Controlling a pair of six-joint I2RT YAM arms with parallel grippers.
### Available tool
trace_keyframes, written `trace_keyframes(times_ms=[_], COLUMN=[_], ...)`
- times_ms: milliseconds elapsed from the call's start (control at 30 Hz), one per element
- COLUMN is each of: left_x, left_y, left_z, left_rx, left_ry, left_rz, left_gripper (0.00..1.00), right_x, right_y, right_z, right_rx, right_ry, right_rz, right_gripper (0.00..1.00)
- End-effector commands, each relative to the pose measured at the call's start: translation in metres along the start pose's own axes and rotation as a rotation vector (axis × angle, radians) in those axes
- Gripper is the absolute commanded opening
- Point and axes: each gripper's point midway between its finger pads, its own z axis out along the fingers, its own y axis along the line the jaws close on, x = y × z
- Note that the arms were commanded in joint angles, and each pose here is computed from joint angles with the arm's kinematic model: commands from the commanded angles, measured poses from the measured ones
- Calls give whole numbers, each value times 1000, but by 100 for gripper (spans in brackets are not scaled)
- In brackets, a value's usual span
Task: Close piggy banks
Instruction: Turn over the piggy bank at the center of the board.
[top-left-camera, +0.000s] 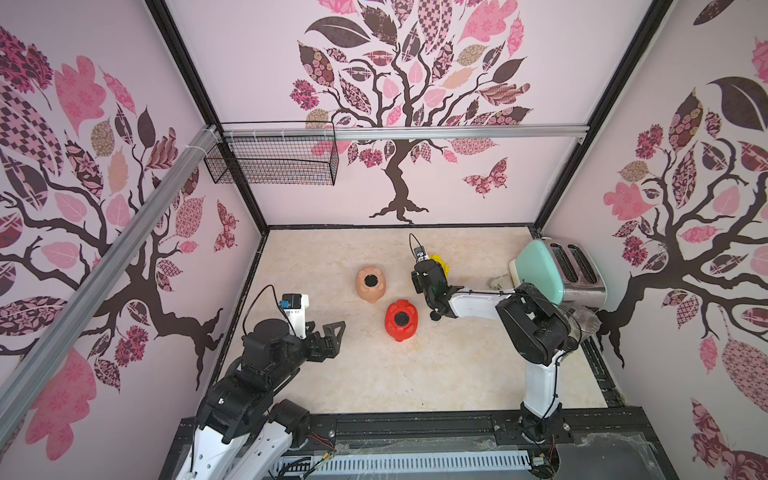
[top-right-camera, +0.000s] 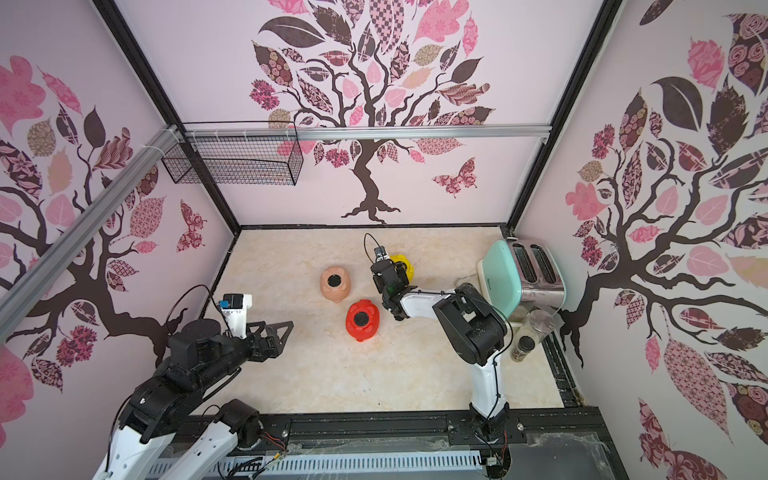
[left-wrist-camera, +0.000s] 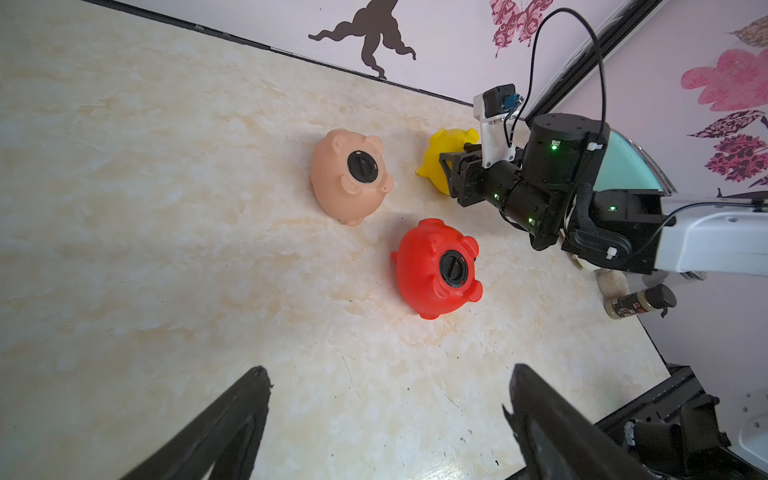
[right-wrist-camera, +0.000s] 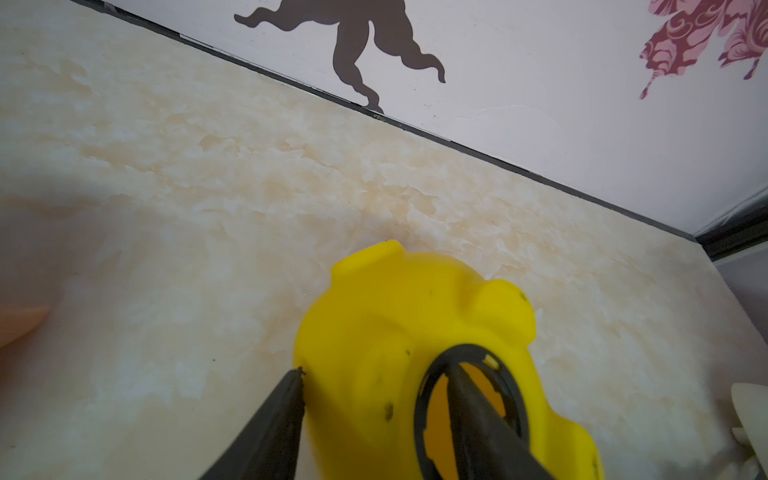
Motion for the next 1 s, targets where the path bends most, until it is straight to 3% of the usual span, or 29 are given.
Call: trace_keyframes(times_ms=[0,533,633,800,967], left_x=[-3,-3,-3,-4,-3], left_y=[0,0,0,0,-1], left_z=[1,1,1,1,0], left_rx=[2,0,1,2,3], left_ry=[-14,-15,-16,-19,-18], left_rz=[11,11,11,11,11], left_gripper=[92,92,92,92,92], right_x=[43,-41,-56,-72,-75], right_y=[9,2,0,-3,-18], right_z=[-1,-39,-43,-47,-40], right_rx=[-35,-124,-136,-285,-368], right_ry=[133,-9,-30,-19,-9], right_rz=[-71,4,6,35,67], right_gripper=[57,69,74,96,99])
